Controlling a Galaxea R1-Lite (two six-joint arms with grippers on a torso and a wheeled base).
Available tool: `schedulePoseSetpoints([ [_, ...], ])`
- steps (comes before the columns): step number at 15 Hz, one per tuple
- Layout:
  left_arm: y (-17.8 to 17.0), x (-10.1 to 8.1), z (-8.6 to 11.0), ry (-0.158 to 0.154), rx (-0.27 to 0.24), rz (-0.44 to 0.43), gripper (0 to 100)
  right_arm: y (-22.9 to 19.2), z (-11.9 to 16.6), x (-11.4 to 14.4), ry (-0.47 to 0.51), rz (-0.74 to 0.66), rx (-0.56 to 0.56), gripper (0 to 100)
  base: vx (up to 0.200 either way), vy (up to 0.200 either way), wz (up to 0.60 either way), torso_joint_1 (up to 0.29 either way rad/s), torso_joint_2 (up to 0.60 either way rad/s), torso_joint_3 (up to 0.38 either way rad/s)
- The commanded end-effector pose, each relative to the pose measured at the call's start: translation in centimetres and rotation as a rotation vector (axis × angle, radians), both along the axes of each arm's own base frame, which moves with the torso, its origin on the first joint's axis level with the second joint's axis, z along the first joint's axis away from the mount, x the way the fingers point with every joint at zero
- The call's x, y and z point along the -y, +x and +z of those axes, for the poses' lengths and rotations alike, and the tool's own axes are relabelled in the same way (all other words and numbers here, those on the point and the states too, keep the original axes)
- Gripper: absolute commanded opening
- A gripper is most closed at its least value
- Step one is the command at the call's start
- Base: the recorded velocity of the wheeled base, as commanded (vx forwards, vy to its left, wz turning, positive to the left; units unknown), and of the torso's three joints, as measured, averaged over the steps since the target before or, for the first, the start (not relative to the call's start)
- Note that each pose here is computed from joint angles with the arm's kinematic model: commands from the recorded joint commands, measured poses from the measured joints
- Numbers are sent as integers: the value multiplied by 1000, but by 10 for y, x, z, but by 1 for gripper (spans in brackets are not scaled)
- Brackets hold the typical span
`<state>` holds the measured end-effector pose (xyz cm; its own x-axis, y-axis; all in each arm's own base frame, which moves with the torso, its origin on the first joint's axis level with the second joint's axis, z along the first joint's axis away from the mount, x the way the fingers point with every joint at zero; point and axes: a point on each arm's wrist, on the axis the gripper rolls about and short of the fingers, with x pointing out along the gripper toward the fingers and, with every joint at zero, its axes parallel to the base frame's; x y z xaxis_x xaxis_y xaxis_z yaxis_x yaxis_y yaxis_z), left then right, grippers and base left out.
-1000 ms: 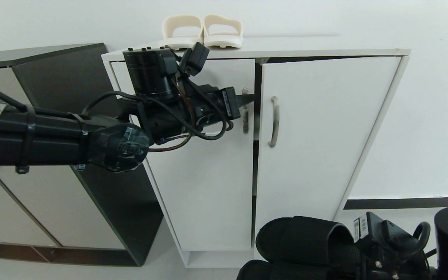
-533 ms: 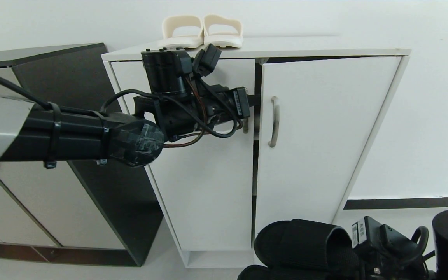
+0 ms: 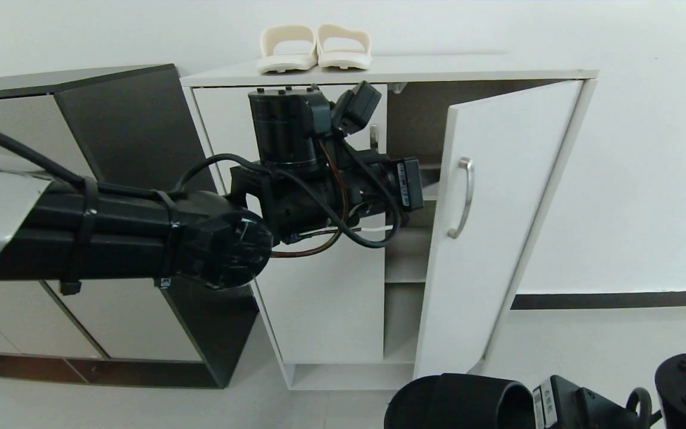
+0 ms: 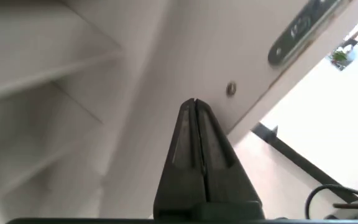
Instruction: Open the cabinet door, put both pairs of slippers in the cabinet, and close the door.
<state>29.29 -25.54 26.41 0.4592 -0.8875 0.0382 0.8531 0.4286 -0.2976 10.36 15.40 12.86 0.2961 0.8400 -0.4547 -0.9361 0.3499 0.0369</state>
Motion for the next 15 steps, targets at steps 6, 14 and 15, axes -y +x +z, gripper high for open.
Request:
schedulePoseSetpoints([
  [6, -35, 6, 12, -29, 51, 6, 0, 20, 7, -9, -5, -154, 35, 0, -167, 0, 0, -1, 3, 3],
  [14, -186, -200, -2, 258, 96, 1030, 0, 94, 20, -54, 68, -910, 91, 0, 0, 0, 0, 0, 0, 0],
  [15, -209, -216, -13, 290, 85, 1100, 0, 94, 19, -54, 64, -918, 94, 0, 0, 0, 0, 0, 0, 0],
])
